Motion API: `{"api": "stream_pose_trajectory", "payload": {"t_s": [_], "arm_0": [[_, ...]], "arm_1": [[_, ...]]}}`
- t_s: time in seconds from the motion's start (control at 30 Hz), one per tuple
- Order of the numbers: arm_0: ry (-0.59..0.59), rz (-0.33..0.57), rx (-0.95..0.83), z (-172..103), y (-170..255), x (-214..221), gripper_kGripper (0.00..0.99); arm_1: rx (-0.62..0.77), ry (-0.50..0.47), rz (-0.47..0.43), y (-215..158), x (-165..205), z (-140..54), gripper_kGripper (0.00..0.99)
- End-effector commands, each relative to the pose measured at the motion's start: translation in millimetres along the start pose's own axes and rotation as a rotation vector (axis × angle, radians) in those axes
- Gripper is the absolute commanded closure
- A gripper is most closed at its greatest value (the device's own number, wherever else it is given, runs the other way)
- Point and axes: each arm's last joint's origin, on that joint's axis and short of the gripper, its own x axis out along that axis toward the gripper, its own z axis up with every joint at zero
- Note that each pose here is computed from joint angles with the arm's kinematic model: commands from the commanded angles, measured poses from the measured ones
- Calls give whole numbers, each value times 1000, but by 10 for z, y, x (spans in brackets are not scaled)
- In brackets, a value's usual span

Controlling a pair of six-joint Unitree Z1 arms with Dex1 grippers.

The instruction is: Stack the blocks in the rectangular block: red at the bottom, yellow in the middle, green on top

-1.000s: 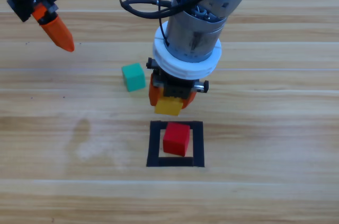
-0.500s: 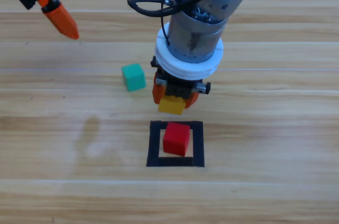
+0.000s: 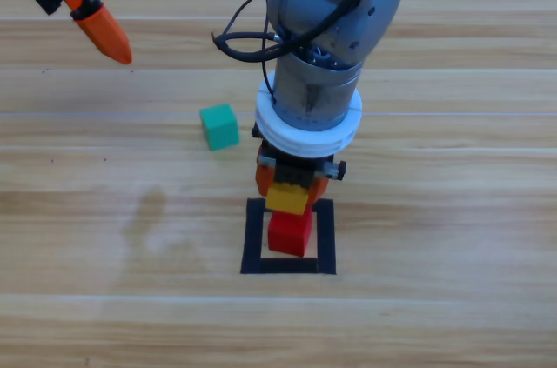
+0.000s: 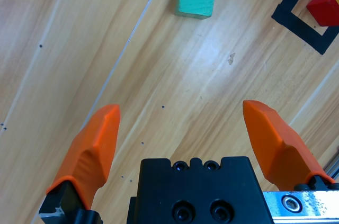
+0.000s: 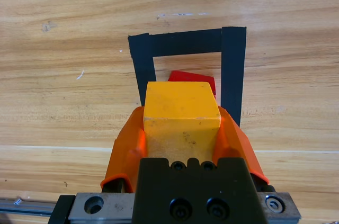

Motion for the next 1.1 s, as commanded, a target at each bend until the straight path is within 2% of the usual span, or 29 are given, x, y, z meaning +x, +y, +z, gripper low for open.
{"api": "stream_pose_trajectory", "payload": {"t_s": [0.03,0.23,0.8,0.83,0.9,0.93,0.97,1.03,1.1], "arm_0": [[37,-61,-50,-80,195,271,0],[34,-89,-66,-71,226,361,0],[42,-128,-90,-84,297,531,0],[42,-128,-93,-88,306,536,0],[40,-129,-96,-86,319,545,0],[34,-126,-96,-81,328,534,0],[32,-124,-95,-71,339,540,0],[27,-115,-103,-50,370,540,0],[20,-104,-108,-26,402,533,0]], "arm_1": [[-11,78,-80,-14,366,-137,965],[-24,76,-71,7,291,-236,965],[-38,70,-52,41,277,-304,961],[-40,70,-52,45,289,-303,876],[-43,67,-47,57,299,-298,639],[-44,63,-49,56,299,-295,444],[-48,60,-45,62,296,-292,208],[-57,50,-41,73,281,-283,90],[-74,38,-26,102,242,-266,44]]}}
